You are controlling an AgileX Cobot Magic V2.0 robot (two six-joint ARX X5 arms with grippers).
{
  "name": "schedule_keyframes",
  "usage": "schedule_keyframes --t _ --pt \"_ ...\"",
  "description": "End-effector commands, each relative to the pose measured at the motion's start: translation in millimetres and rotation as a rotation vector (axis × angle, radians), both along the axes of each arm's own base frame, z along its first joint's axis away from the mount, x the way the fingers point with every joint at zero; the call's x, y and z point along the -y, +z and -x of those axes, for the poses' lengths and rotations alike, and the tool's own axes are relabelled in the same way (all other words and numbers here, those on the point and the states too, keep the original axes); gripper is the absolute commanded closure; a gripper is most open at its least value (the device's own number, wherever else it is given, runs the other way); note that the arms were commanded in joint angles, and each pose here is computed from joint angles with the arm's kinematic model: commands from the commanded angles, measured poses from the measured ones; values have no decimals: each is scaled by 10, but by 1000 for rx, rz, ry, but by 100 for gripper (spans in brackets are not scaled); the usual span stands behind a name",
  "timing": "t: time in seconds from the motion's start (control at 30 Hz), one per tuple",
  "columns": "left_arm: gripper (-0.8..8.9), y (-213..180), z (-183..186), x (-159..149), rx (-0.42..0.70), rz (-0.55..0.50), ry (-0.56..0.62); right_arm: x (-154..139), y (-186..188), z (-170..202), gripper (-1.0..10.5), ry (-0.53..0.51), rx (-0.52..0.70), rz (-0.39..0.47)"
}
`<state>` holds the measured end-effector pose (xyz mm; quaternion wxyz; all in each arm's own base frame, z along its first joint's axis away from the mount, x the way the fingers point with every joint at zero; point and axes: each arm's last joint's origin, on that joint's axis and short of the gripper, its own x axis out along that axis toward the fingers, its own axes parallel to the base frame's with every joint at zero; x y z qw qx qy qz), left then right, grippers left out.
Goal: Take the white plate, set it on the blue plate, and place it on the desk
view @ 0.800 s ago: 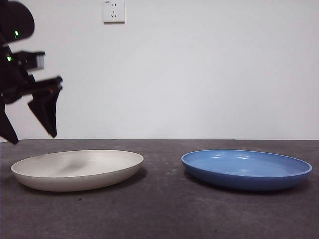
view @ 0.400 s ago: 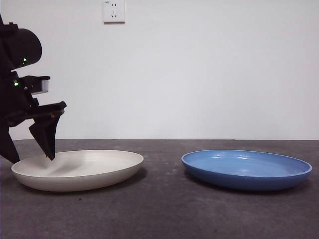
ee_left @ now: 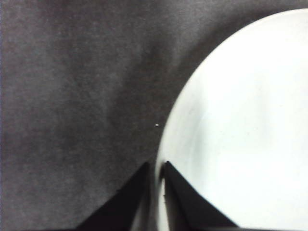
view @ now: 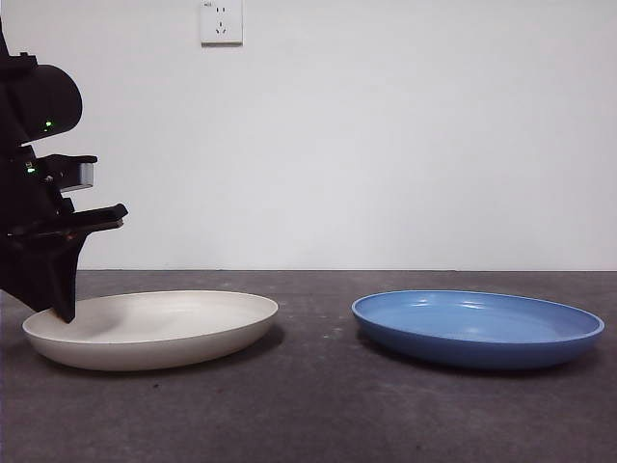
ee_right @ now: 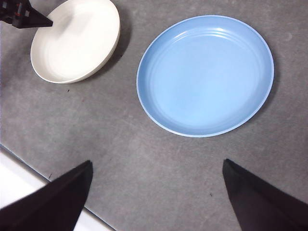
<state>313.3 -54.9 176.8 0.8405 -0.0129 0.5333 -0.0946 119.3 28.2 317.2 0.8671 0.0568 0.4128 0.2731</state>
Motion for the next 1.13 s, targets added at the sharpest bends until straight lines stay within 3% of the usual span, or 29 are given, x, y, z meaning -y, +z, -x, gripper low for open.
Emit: schedule_keyframes --t 0.03,0.4,0.63,0.87,1.13 --pt "799 0 -61 14 11 1 3 -7 56 -9 515 2 22 -6" --pt "799 428 -72 23 115 57 12 -7 56 -9 515 2 22 -6" --pt "799 955 7 100 166 235 -25 -7 56 -9 515 2 22 -6" --pt "799 1208 61 489 216 299 -116 -6 57 -7 515 0 21 -8" --pt "799 1102 13 1106 185 368 -199 -5 64 7 515 -26 7 -29"
